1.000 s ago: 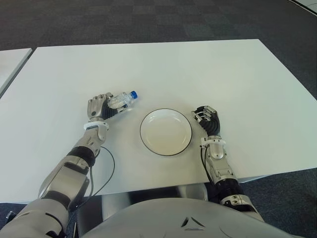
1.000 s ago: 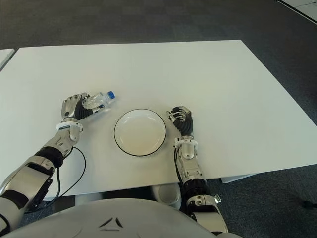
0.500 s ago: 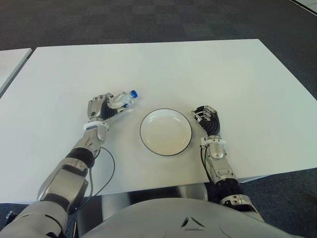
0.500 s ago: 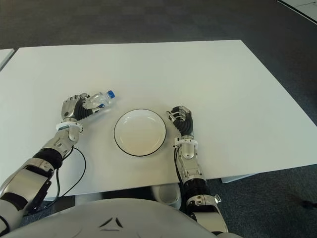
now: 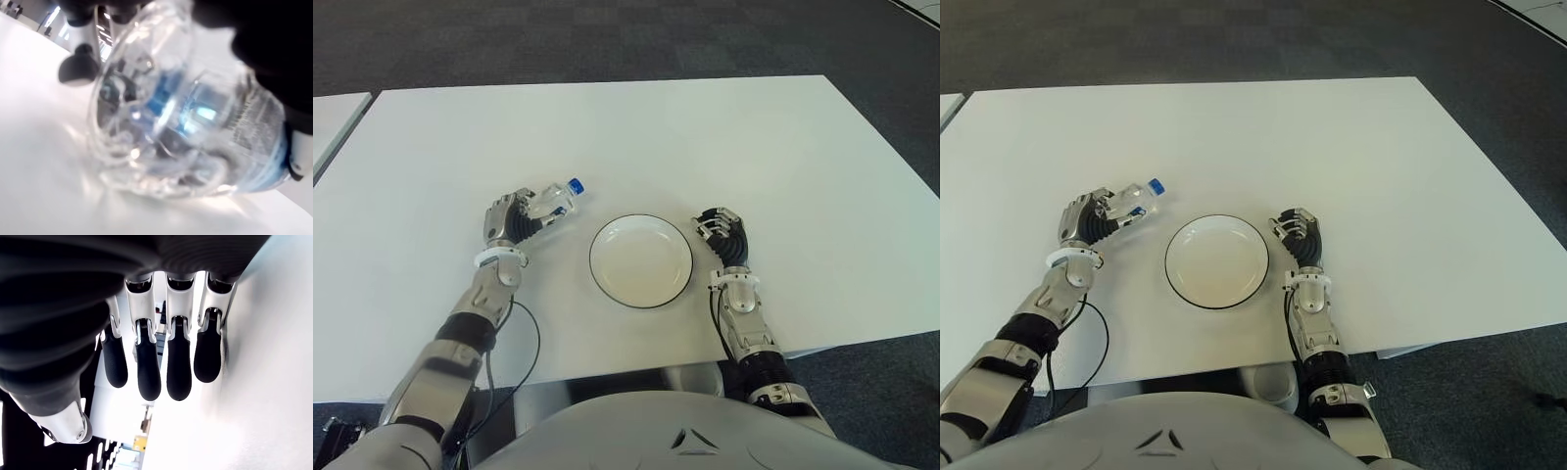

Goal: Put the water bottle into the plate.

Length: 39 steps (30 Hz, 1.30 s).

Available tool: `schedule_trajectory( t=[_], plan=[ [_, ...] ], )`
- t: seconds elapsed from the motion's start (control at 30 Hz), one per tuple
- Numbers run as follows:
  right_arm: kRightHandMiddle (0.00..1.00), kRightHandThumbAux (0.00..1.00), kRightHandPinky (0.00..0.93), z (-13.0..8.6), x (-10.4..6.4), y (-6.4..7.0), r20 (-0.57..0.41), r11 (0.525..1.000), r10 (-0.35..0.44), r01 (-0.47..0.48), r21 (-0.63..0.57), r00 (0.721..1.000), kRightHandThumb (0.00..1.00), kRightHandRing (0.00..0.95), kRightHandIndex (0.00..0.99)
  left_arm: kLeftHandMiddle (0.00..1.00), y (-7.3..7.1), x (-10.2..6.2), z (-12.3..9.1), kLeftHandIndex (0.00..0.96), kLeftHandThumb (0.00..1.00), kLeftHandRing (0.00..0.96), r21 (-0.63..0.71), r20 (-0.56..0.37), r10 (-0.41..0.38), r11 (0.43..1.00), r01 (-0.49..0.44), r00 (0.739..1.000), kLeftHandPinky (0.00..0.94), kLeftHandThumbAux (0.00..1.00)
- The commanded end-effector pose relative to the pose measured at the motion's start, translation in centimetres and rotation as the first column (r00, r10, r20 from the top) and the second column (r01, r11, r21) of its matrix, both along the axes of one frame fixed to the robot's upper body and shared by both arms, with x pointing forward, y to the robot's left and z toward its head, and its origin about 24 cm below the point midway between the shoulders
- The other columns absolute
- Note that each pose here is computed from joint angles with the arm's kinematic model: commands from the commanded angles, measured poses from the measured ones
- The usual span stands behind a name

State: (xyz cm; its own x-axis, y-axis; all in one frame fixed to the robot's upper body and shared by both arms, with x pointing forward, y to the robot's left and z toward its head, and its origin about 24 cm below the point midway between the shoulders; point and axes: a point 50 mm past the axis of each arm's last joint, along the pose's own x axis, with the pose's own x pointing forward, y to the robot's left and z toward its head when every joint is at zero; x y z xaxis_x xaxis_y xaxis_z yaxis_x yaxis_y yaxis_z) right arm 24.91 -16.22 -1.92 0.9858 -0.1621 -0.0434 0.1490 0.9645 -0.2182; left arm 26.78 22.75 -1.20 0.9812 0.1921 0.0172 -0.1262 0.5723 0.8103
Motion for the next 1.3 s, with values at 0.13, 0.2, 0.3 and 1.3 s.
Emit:
schedule_trajectory(
  t=[0.13,0.2,0.3,1.3],
  plan=[
    [0.487,0.732,0.512,-1.3,-0.6,-0.1,-0.077,1.0,-0.008,0.008,0.0,0.997,0.701,0.51,0.421,0.535,-0.7,-0.1,1.5,0.397,0.853,0.872,-0.08,0.079,-0.014,0.997,0.02,0.997,0.85,0.669],
    [0.486,0.732,0.508,-1.3,-0.6,-0.1,-0.078,1.0,-0.009,0.009,0.002,0.997,0.701,0.507,0.421,0.535,-0.8,-0.1,1.9,0.397,0.853,0.874,-0.088,0.097,-0.018,0.996,0.027,0.995,0.846,0.669],
    [0.485,0.731,0.508,-1.4,-0.6,-0.1,-0.079,1.0,-0.011,0.011,0.003,0.997,0.7,0.505,0.421,0.534,-1.1,-0.2,2.3,0.396,0.852,0.874,-0.101,0.127,-0.025,0.994,0.038,0.992,0.843,0.67],
    [0.49,0.732,0.519,-1.6,-0.6,0.0,-0.083,1.0,-0.005,0.006,0.013,0.997,0.701,0.511,0.42,0.53,-4.5,-1.2,7.8,0.395,0.852,0.877,-0.109,0.332,-0.167,0.971,0.214,0.929,0.811,0.67]
  ],
)
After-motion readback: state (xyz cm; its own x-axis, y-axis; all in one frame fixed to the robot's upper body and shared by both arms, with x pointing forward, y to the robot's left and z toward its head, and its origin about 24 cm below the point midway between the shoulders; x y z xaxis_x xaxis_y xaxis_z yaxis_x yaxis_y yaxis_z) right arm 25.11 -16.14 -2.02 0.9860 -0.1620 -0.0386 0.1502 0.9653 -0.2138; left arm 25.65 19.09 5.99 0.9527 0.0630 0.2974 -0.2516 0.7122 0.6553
